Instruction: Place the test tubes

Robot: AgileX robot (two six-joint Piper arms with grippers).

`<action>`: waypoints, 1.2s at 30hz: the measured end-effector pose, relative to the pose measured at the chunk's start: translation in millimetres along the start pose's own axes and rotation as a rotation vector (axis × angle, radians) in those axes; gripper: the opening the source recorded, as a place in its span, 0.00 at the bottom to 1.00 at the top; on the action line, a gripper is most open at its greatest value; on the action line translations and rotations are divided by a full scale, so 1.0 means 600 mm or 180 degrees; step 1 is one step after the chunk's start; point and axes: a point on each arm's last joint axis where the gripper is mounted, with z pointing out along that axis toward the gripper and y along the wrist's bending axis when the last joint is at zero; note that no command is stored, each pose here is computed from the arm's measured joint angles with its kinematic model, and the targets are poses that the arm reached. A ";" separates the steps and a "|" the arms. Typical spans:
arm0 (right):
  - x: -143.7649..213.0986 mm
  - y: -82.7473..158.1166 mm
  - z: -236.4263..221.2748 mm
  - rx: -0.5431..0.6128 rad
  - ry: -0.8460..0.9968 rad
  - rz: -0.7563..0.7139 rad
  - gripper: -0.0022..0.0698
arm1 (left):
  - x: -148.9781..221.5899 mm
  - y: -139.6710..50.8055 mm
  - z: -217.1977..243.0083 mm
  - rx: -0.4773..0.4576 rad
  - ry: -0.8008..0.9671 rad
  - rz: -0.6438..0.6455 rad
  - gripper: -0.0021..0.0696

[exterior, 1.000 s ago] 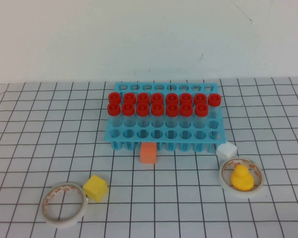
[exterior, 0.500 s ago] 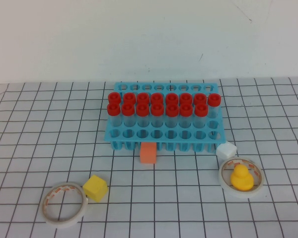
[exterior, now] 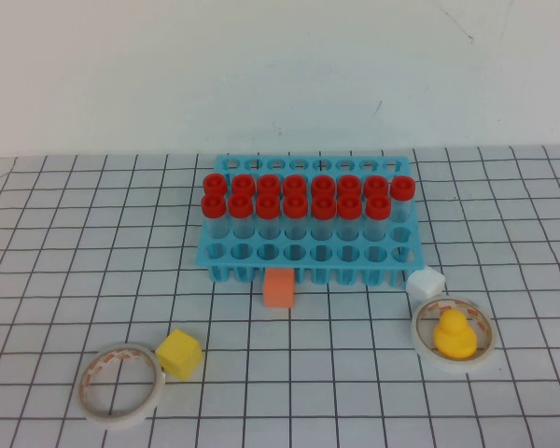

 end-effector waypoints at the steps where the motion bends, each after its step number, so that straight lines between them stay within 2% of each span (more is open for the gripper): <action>1: 0.000 0.000 0.000 0.0000 0.0000 0.0000 0.03 | 0.000 0.000 0.000 0.0000 0.0000 0.0000 0.03; 18: 0.000 0.000 0.000 0.0002 -0.0001 0.0005 0.03 | 0.000 0.000 0.000 -0.0006 0.0001 0.0000 0.03; 27: 0.000 0.000 0.000 0.0003 -0.0001 0.0003 0.03 | 0.001 0.007 0.000 -0.0146 0.0031 0.0068 0.03; 30: 0.000 0.000 0.000 0.0003 -0.0001 0.0003 0.03 | 0.003 0.012 0.000 -0.0256 0.0028 -0.0114 0.03; 36: 0.000 0.000 0.000 0.0003 -0.0001 0.0003 0.03 | 0.038 0.017 -0.001 -0.0526 -0.0378 -0.0082 0.03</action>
